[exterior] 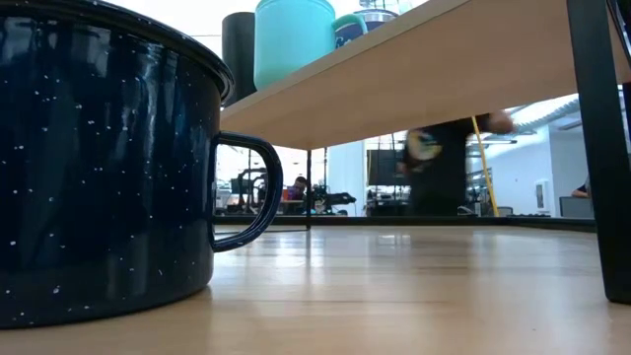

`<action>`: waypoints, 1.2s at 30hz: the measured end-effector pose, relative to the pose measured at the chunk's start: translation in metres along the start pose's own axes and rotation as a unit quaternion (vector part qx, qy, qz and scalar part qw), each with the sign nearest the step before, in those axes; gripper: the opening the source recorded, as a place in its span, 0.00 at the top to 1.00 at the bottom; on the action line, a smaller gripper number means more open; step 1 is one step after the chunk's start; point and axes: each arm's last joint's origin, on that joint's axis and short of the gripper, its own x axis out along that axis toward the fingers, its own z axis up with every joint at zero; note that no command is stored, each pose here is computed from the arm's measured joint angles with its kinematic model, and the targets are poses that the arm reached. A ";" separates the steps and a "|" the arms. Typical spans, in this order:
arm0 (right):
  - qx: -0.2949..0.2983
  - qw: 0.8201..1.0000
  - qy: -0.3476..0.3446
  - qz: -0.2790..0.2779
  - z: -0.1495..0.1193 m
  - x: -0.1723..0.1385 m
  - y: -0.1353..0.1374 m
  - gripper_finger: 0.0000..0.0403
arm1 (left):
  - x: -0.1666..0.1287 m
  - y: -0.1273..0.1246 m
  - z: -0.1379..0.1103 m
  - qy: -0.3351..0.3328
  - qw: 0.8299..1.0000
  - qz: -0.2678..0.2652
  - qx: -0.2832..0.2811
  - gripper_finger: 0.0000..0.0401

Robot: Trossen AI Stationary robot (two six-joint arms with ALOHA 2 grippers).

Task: Stack small to large cups/mugs on shelf
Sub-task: Put the dark blue mug on the shelf

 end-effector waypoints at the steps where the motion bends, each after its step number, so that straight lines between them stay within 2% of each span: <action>1: 0.000 1.000 0.000 0.000 0.000 0.000 0.000 0.93 | 0.000 0.000 0.000 0.000 1.000 0.000 0.002 0.40; 6: -0.003 1.000 0.001 0.000 0.000 0.000 0.000 0.93 | 0.000 0.000 0.000 -0.002 1.000 -0.003 0.017 0.40; 11: -0.003 1.000 0.002 0.001 0.000 0.000 0.000 0.93 | 0.002 -0.002 0.001 -0.008 0.999 -0.027 0.028 0.40; 18: -0.003 1.000 0.002 0.001 0.000 0.000 0.000 0.93 | 0.023 -0.006 -0.005 0.023 0.998 -0.033 0.044 0.41; 23: -0.003 1.000 0.002 0.001 0.000 0.000 0.000 0.93 | 0.030 -0.005 -0.002 0.013 0.998 -0.017 0.054 0.43; 28: -0.003 1.000 0.002 0.002 0.000 0.000 0.000 0.93 | 0.038 -0.005 -0.003 0.023 0.997 -0.019 0.073 0.57; 36: -0.003 1.000 0.002 0.003 0.000 0.000 0.000 0.93 | 0.044 0.005 -0.006 0.028 0.997 -0.029 0.067 0.89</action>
